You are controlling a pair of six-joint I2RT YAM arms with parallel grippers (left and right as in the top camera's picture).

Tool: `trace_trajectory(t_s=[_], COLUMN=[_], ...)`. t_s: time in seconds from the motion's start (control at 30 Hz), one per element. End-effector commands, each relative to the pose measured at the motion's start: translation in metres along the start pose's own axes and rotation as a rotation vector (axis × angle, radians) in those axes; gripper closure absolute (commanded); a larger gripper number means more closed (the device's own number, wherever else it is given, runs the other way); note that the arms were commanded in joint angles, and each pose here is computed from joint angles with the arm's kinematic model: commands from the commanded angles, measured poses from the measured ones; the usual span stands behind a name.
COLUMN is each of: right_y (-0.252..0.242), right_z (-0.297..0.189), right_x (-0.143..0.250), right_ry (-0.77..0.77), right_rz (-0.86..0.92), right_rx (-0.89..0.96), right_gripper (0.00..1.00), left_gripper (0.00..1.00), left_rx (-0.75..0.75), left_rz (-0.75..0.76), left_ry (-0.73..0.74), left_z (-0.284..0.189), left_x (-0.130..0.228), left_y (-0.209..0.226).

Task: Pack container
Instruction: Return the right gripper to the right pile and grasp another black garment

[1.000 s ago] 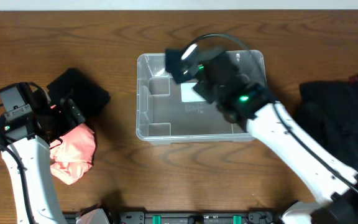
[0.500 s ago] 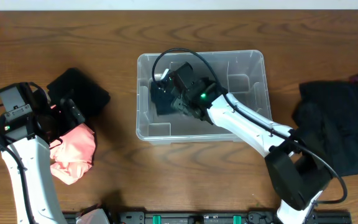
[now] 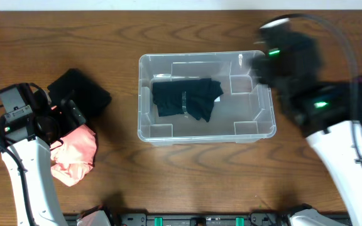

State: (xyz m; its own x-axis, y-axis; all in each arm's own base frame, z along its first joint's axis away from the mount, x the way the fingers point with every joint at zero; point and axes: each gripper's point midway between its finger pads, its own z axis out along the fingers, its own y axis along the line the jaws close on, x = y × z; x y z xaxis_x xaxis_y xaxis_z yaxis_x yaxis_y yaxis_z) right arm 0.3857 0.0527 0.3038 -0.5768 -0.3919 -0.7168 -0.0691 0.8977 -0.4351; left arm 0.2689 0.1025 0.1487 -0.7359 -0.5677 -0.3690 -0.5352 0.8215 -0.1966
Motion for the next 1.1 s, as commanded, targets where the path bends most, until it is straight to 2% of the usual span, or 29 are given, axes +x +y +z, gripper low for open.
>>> trace_trajectory(t_s=[0.0,0.13,0.33,0.47,0.6,0.77,0.83,0.97,1.07], right_y=[-0.064,-0.100,-0.088,-0.073,-0.067,-0.074,-0.075,-0.077,-0.080], right_z=[0.037,0.055,0.074,0.088,0.100,0.113,0.114,0.114,0.116], right_x=[0.089,0.178,0.267,0.311,0.335,0.365,0.374,0.370,0.354], right_ry=[0.311,0.593,0.864,1.008,1.081,1.158,1.180,1.167,1.122], right_rz=[0.178,0.230,0.243,0.220,0.206,0.212,0.226,0.247,0.243], right_rx=[0.188,0.251,0.173,0.132,0.126,0.207,0.214,0.229,0.236], right_gripper=[0.01,0.01,0.01,0.01,0.01,0.01,0.11,0.59,0.89], left_gripper=[0.02,0.02,0.02,0.02,0.02,0.02,0.02,0.02,0.02], left_rx=[0.010,0.010,0.010,0.010,0.010,0.010,0.010,0.010,0.010], left_rz=[-0.012,-0.012,-0.012,-0.012,-0.012,-0.012,-0.012,-0.012,-0.012], left_ry=[-0.011,-0.011,-0.011,-0.011,-0.011,-0.011,-0.011,-0.011,-0.011], left_z=[-0.004,-0.004,-0.004,-0.004,-0.004,-0.004,-0.004,-0.004,-0.004], left_x=[-0.005,-0.005,-0.005,-0.005,-0.005,-0.005,-0.005,-0.005,-0.005], left_y=[-0.002,-0.002,-0.002,-0.002,-0.002,-0.002,-0.002,-0.002,-0.002])
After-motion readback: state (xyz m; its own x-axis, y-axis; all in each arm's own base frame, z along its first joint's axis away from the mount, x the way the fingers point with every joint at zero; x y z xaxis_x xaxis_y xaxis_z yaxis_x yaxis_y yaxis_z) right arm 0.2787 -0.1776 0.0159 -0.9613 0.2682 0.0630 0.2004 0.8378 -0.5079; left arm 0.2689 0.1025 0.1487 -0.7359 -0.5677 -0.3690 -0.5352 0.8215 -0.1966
